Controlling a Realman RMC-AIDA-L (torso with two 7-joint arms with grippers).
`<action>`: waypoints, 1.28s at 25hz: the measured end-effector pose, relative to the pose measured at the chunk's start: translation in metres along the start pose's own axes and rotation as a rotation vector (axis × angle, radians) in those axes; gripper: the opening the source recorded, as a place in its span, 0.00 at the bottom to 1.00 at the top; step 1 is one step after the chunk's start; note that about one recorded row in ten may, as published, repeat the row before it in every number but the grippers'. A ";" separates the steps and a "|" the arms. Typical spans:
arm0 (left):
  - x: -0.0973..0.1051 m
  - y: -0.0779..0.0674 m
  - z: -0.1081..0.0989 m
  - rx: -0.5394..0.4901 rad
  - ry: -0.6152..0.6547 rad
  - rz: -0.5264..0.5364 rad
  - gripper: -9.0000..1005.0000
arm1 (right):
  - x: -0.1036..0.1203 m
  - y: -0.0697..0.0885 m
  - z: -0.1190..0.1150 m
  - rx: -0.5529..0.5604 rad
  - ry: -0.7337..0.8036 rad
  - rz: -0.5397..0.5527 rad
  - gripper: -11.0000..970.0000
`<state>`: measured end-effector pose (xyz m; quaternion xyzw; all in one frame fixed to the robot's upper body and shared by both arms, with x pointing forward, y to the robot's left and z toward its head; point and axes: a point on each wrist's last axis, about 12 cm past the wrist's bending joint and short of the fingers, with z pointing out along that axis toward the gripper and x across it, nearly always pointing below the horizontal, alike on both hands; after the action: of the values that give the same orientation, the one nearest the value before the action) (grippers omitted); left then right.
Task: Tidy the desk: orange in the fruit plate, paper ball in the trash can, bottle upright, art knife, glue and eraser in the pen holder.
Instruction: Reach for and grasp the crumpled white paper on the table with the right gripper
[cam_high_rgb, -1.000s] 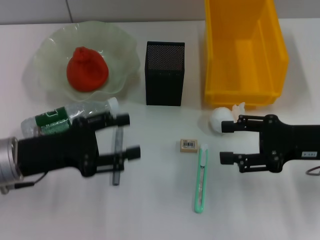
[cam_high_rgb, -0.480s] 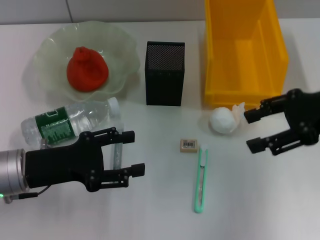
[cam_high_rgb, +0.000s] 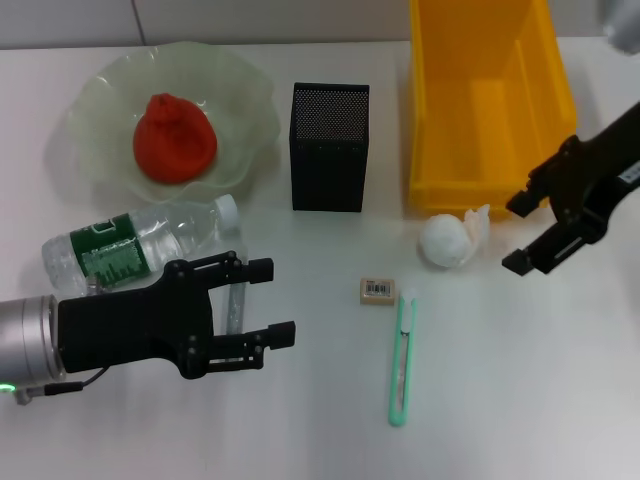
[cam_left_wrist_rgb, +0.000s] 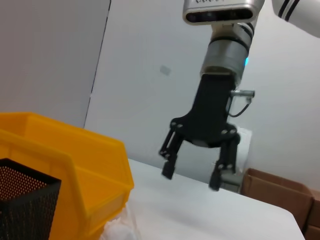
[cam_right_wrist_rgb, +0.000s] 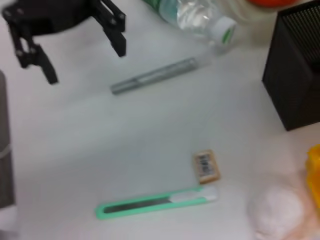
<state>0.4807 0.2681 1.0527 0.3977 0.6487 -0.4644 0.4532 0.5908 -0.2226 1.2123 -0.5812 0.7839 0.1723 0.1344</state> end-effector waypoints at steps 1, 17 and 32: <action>0.000 0.000 0.001 -0.001 -0.002 -0.003 0.80 | -0.002 0.001 0.002 0.012 0.010 -0.012 0.80; 0.003 0.002 0.001 -0.025 0.008 -0.018 0.80 | -0.014 0.005 0.050 0.134 0.032 -0.143 0.80; 0.002 0.002 0.002 -0.024 0.006 -0.018 0.80 | -0.018 0.006 0.074 0.174 0.051 -0.195 0.80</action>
<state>0.4828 0.2668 1.0495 0.3879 0.6591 -0.4593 0.4519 0.5913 -0.1735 1.1536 -0.6451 0.7387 0.0751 0.1805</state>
